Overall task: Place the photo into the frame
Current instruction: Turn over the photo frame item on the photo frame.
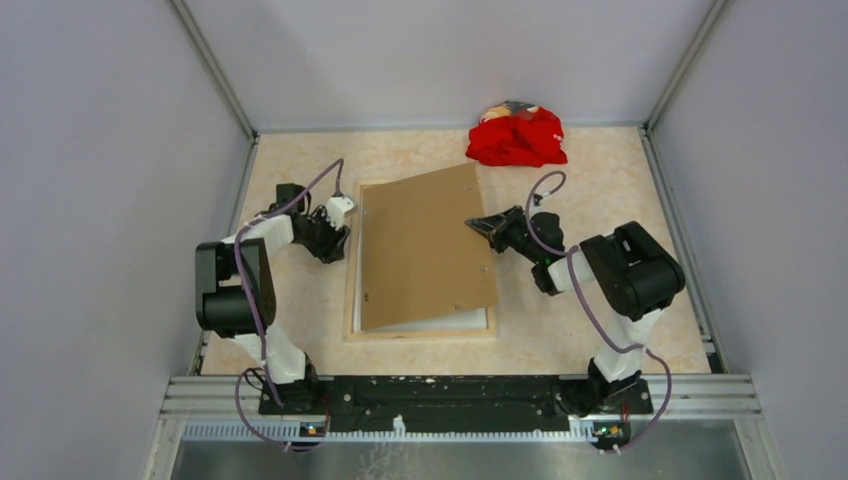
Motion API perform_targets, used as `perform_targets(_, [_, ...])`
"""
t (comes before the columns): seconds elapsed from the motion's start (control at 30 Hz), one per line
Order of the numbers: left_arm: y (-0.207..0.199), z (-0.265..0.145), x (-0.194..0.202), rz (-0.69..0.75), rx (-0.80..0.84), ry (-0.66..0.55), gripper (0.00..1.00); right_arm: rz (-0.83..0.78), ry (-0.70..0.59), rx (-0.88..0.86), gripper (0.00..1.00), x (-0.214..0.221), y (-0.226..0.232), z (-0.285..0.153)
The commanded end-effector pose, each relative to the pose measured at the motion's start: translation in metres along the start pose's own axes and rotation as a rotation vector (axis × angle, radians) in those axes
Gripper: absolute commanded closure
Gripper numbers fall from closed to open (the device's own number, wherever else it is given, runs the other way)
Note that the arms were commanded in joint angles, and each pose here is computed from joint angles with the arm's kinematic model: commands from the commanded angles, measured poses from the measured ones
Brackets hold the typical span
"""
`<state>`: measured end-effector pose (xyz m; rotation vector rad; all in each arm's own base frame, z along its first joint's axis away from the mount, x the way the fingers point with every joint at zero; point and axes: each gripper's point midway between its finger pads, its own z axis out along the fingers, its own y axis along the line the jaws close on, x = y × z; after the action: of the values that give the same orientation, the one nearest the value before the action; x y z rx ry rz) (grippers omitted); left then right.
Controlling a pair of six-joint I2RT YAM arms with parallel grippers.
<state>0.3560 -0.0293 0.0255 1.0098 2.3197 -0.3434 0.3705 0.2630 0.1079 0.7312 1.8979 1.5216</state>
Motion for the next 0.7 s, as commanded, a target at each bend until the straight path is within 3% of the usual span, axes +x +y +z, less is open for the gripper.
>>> perform_targets(0.0, [-0.012, 0.003, 0.001, 0.002, 0.055, -0.007, 0.45, -0.048, -0.007, -0.16, 1.0, -0.002, 0.045, 0.009])
perform_targets(0.67, [-0.026, 0.008, -0.001, 0.016, 0.103, -0.019, 0.53, -0.139, -0.034, -0.088, 1.0, 0.014, 0.022, 0.013])
